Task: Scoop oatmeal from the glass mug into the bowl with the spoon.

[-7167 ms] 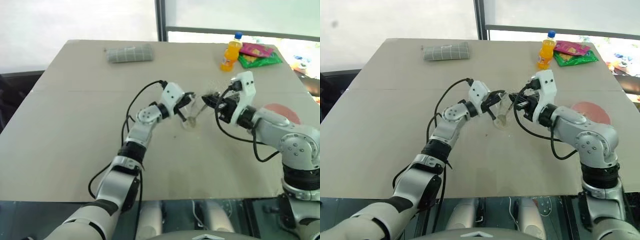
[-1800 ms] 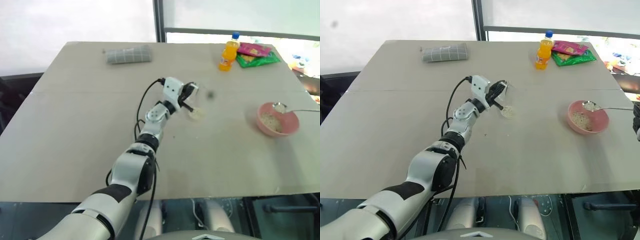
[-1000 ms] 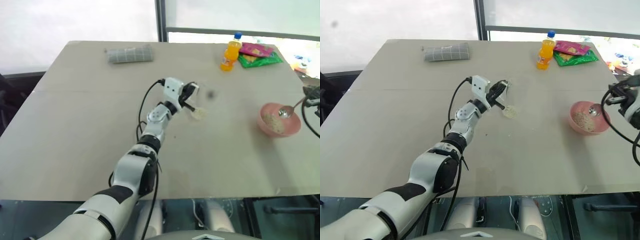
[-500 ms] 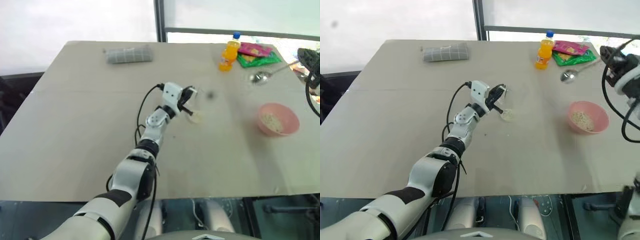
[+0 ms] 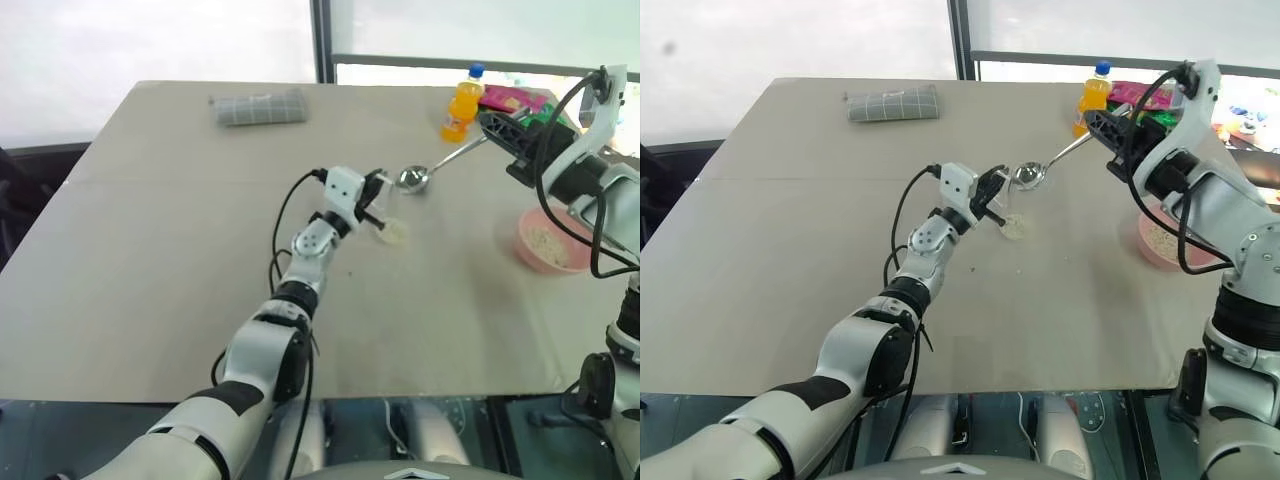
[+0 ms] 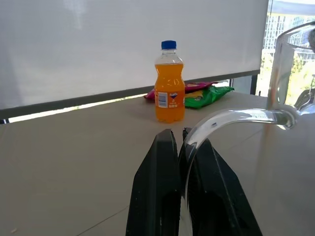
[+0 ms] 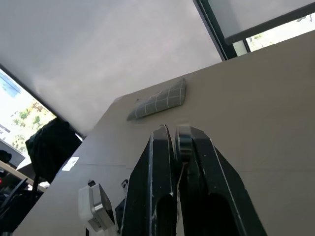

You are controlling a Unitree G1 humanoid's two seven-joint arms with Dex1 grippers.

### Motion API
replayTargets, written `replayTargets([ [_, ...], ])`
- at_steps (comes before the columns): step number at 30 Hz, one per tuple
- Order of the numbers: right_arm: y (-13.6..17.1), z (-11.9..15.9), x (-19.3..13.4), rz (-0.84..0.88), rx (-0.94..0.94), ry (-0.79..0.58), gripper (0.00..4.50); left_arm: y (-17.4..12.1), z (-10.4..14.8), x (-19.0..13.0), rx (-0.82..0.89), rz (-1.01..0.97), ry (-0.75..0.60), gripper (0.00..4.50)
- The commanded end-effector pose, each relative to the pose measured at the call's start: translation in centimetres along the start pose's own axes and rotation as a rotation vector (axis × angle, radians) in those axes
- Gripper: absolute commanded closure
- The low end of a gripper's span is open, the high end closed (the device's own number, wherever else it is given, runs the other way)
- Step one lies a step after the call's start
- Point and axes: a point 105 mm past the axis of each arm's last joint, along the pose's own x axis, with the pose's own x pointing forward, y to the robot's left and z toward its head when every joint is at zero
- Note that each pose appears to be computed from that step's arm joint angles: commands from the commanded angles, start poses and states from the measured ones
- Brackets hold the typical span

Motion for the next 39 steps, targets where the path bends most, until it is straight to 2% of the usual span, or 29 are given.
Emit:
replayTargets([
  [1,0.1,-0.9,0.6,-0.014,-0.11,0.049,4.5,-0.5,1.0,0.4,0.005,-0.005,-0.053,4.46],
  [2,-0.1,-1.1,0.8,-0.019,-0.128,0.059,4.5,-0.6,0.8,0.4,0.003,-0.003,-0.048,4.46],
  [5,-0.2,-1.5,1.2,-0.01,-0.161,0.069,3.48,-0.7,0.6,0.4,0.001,0.0,-0.042,4.5],
  [9,-0.5,-0.9,1.7,-0.035,-0.191,0.024,1.5,-0.8,0.4,0.3,0.008,-0.005,-0.037,4.5],
  [14,-1.5,0.1,1.5,-0.08,-0.198,-0.034,1.5,-1.1,0.1,0.2,0.002,-0.015,-0.032,4.5],
  [39,-3.0,-0.1,1.3,-0.124,-0.185,-0.046,1.5,-1.0,-0.9,-1.1,0.034,-0.012,-0.02,4.5],
])
